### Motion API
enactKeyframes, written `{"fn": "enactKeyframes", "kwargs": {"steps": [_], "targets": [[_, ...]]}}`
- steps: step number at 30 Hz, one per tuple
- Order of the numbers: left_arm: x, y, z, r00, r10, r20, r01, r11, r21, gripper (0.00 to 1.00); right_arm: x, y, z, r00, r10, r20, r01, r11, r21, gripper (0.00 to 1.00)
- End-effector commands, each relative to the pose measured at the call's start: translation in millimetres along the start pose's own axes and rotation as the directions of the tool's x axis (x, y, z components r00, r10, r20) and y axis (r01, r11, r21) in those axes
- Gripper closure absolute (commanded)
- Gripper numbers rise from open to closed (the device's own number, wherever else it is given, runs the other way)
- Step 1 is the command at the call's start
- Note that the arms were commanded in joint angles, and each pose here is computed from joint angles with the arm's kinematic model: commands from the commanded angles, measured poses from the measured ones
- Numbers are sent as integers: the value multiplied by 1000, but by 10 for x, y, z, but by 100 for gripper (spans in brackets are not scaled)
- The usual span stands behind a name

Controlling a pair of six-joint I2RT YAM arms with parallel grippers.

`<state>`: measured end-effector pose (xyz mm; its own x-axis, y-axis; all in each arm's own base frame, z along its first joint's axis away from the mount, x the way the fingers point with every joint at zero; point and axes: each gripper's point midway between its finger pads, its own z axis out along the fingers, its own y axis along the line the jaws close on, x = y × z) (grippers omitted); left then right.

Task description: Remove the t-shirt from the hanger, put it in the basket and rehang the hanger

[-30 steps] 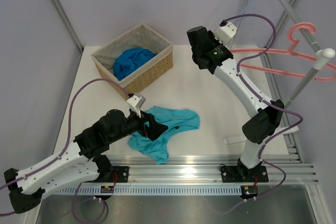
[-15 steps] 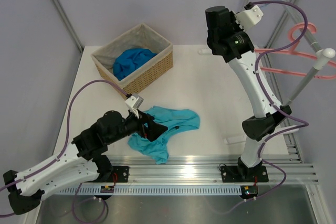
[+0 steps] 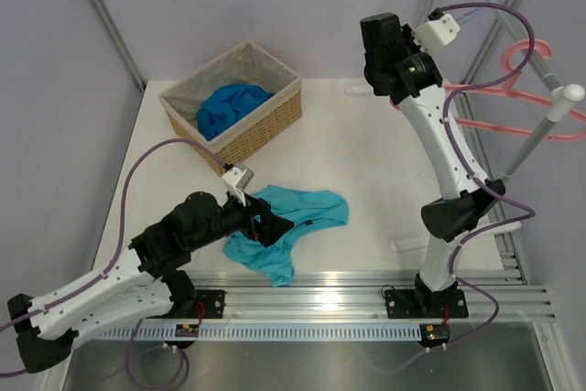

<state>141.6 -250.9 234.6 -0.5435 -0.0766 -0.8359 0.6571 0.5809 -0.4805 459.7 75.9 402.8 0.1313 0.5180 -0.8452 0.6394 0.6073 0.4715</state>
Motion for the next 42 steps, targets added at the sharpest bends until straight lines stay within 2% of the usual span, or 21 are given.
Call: {"fn": "enactKeyframes", "kwargs": {"steps": [1, 10, 28, 29, 30, 34, 36, 37, 38, 39, 41, 42], "targets": [[-201, -156, 4, 999, 10, 52, -12, 999, 51, 1, -90, 28, 101, 999, 51, 20, -51, 999, 14, 100], [-249, -270, -9, 998, 2, 60, -8, 995, 103, 1, -107, -32, 271, 996, 90, 21, -91, 995, 41, 100], [-316, -169, -105, 995, 23, 96, -27, 999, 46, 1, 38, -111, 358, 996, 85, -4, -85, 994, 69, 99], [-320, -175, -111, 995, 21, 96, -26, 999, 48, 1, 23, -98, 353, 996, 91, -3, -91, 994, 64, 96], [-325, -181, -117, 995, 16, 97, -21, 999, 49, 1, 41, -102, 357, 996, 85, -6, -85, 994, 62, 86], [-328, -170, -114, 995, 15, 100, -19, 999, 44, 1, -13, -10, 309, 999, 33, -22, -34, 999, -11, 75], [-332, -154, -114, 994, 22, 104, -26, 999, 36, 1, -6, 26, 304, 999, 23, -23, -24, 999, -44, 64], [-331, -152, -118, 994, 25, 106, -29, 999, 37, 1, -110, 41, 220, 1000, 2, -22, -4, 996, -86, 50], [-330, -146, -116, 994, 31, 106, -35, 999, 35, 1, -197, 136, 196, 999, 33, -7, -34, 990, -134, 44], [-349, -100, -114, 992, 43, 119, -45, 999, 11, 1, -122, 113, 193, 1000, -2, -16, 0, 989, -150, 39], [-370, -48, -121, 989, 60, 132, -58, 998, -15, 1, -290, 200, 54, 1000, -20, -12, 17, 970, -244, 13], [-385, -33, -128, 988, 64, 139, -62, 998, -24, 1, -356, 174, -19, 998, -58, -5, 54, 960, -274, 6]]}}
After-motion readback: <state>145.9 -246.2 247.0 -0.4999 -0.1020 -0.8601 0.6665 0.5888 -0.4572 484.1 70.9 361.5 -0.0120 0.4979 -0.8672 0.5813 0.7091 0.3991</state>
